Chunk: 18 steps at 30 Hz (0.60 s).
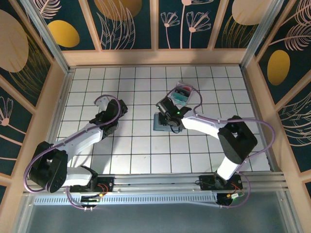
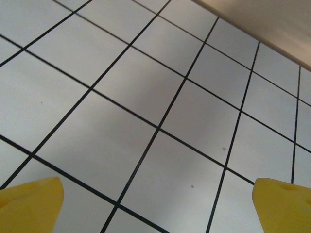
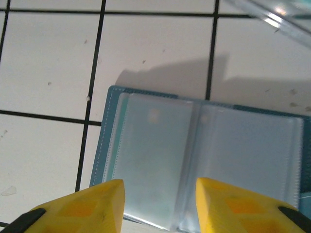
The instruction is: Take the credit cards out of the card holder
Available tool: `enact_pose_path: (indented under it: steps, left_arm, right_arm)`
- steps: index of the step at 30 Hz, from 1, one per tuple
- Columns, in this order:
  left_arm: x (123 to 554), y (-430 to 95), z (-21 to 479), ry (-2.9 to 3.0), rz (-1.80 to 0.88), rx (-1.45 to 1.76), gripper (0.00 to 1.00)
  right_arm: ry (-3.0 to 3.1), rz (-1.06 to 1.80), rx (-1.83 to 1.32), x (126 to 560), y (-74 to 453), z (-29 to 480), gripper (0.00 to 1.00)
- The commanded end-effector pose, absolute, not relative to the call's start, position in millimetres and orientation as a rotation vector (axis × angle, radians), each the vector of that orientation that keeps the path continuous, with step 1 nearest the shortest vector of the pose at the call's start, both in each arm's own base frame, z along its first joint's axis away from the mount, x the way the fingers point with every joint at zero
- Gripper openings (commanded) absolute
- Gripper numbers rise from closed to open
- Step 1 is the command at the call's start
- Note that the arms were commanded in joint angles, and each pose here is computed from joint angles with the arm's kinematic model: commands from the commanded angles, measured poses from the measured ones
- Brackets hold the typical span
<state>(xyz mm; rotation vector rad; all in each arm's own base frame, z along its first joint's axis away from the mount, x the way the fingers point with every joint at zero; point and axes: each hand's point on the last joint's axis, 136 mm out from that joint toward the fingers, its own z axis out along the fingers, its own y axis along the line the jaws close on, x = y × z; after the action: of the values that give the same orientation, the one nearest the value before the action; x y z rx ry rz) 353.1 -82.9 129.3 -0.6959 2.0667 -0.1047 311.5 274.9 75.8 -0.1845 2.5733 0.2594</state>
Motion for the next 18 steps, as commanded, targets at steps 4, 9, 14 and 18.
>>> enact_pose_path:
  steps: [4, 9, 14, 18]
  left_arm:
    - [350, -82, 120, 2.068, -0.176, -0.779, 0.99]
    - [348, -82, 117, 2.063, -0.191, -0.793, 0.99]
    - [350, -83, 119, 2.062, -0.196, -0.794, 0.99]
    - [351, -85, 117, 2.070, -0.204, -0.795, 0.99]
  right_arm:
    - [2.591, 0.286, -0.162, 319, 296, 68, 0.42]
    - [2.610, 0.268, -0.185, 323, 301, 58, 0.42]
    - [2.640, 0.272, -0.202, 321, 306, 48, 0.47]
    - [2.674, 0.243, -0.213, 314, 303, 35, 0.50]
